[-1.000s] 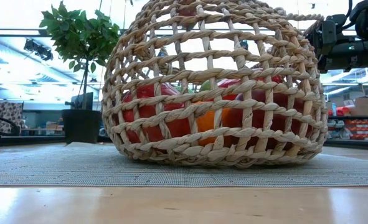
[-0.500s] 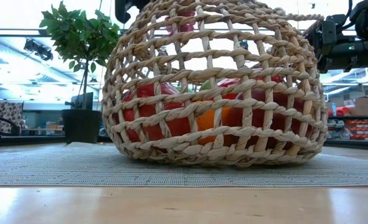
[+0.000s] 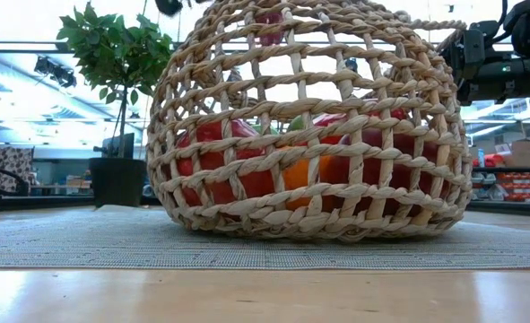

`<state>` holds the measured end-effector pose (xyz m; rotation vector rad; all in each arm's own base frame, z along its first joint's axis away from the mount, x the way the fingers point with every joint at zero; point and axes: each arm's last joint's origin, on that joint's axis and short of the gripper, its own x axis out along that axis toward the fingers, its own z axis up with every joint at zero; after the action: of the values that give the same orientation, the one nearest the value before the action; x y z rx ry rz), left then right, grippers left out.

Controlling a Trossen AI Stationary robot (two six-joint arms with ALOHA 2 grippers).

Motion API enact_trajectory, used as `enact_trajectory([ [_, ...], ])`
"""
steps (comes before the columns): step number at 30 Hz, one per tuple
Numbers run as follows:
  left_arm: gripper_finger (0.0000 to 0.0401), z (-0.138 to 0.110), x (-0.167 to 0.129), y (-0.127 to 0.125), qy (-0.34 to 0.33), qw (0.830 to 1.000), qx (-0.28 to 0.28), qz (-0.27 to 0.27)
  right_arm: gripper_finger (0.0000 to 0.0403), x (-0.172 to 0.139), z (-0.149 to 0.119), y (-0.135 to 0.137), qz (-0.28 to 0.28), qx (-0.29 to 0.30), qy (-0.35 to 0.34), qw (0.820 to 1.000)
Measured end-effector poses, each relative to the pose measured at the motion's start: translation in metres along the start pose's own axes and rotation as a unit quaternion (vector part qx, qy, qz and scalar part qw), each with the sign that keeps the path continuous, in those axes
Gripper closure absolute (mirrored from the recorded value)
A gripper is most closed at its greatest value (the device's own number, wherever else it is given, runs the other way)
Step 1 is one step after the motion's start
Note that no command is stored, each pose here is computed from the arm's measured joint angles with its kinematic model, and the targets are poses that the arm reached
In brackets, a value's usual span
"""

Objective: Build produce basket
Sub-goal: Put the violet grapes into the brown basket, then return to Home Position

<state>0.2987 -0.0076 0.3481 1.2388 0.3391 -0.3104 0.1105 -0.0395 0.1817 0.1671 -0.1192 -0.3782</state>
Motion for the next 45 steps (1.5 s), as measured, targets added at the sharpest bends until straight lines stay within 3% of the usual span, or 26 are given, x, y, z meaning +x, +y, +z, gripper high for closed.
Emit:
enact_trajectory([
  [4,0.0266,-0.012,-0.002,0.009,-0.130,0.981,-0.144,-0.028,0.0009,0.000,0.000,0.000,0.000,0.000,0.000,1.000],
  [7,0.0266,-0.023,-0.002,0.018,-0.170,0.961,-0.219,-0.025,0.0009,0.000,0.000,0.000,0.000,0.000,0.000,1.000],
  [12,0.0266,-0.038,0.018,0.023,-0.175,0.932,-0.318,-0.013,0.0009,0.000,0.000,0.000,0.000,0.000,0.000,1.000],
  [19,0.0266,-0.056,0.071,0.013,-0.138,0.882,-0.449,0.017,0.0009,0.000,0.000,0.000,0.000,0.000,0.000,1.000],
  [23,0.0266,-0.067,0.093,-0.002,-0.105,0.881,-0.461,0.001,0.0009,0.000,0.000,0.000,0.000,0.000,0.000,1.000],
  [29,0.0265,-0.068,0.119,-0.017,-0.104,0.909,-0.404,0.000,0.0009,0.000,0.000,0.000,0.000,0.000,0.000,1.000],
  [35,0.0244,-0.063,0.129,-0.028,-0.095,0.918,-0.384,-0.016,0.0009,0.000,0.000,0.000,0.000,0.000,0.000,1.000],
  [38,0.0215,-0.057,0.130,-0.030,-0.100,0.923,-0.371,-0.022,0.0009,0.000,0.000,0.000,0.000,0.000,0.000,1.000],
  [45,0.0103,-0.051,0.128,-0.028,-0.094,0.921,-0.379,-0.008,0.0009,0.000,0.000,0.000,0.000,0.000,0.000,1.000],
])
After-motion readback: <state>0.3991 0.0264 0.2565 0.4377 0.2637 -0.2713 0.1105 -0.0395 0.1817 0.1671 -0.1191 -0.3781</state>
